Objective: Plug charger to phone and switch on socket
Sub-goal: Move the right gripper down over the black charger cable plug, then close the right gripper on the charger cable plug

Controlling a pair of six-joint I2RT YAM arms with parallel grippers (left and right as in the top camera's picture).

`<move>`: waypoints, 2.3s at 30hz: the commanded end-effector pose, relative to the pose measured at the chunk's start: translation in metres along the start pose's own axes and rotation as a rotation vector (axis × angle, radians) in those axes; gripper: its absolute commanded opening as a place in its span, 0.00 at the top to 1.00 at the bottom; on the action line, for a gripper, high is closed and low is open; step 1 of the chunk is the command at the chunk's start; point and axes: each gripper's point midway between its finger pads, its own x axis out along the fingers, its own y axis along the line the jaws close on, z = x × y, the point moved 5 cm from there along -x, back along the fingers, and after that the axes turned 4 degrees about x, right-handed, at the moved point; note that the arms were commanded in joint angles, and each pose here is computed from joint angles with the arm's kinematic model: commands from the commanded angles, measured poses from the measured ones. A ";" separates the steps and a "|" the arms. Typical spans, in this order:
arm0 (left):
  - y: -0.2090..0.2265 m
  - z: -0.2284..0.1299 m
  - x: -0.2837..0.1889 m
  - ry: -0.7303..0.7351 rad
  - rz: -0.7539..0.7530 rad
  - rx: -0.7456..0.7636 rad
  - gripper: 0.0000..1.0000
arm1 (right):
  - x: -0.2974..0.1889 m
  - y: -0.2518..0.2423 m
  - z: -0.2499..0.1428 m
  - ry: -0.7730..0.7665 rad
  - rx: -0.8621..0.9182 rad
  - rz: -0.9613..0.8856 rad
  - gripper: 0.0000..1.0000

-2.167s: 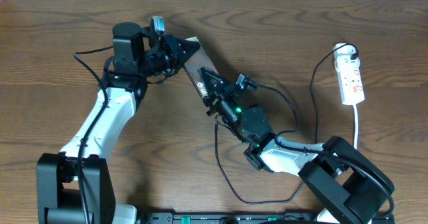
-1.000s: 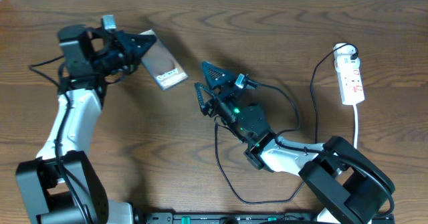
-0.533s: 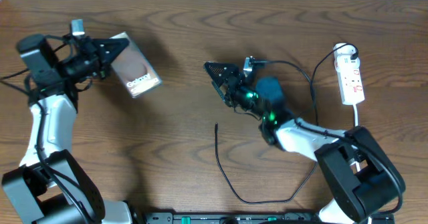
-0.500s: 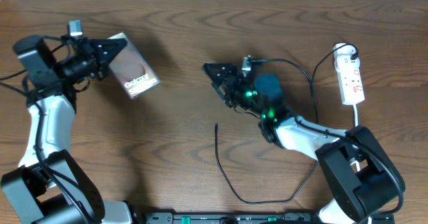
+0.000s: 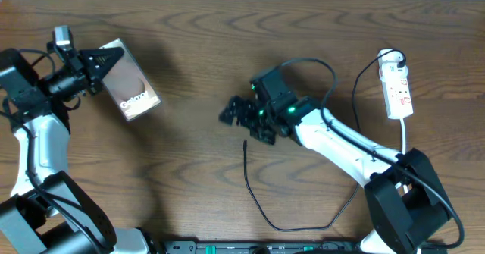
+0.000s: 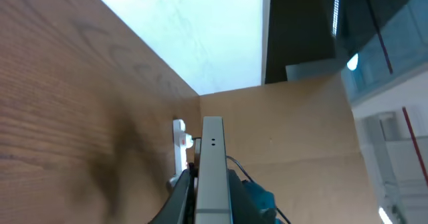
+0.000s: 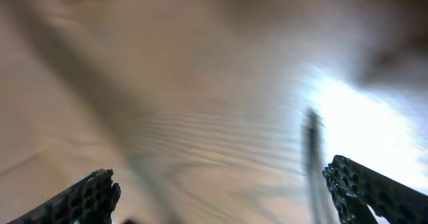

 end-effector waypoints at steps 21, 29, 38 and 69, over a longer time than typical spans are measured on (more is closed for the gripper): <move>-0.008 -0.005 -0.007 0.036 -0.040 0.025 0.93 | -0.008 -0.031 -0.030 0.061 -0.053 -0.255 0.05; -0.008 -0.005 -0.006 0.036 -0.040 0.025 0.93 | -0.029 -0.013 -0.026 0.047 -0.062 -0.296 0.10; -0.008 -0.005 -0.006 0.037 -0.040 0.025 0.93 | -0.011 -0.004 -0.023 0.111 -0.100 -0.443 0.12; -0.008 -0.005 -0.006 0.036 -0.040 0.025 0.92 | 0.045 -0.037 -0.020 0.160 -0.069 -0.610 0.38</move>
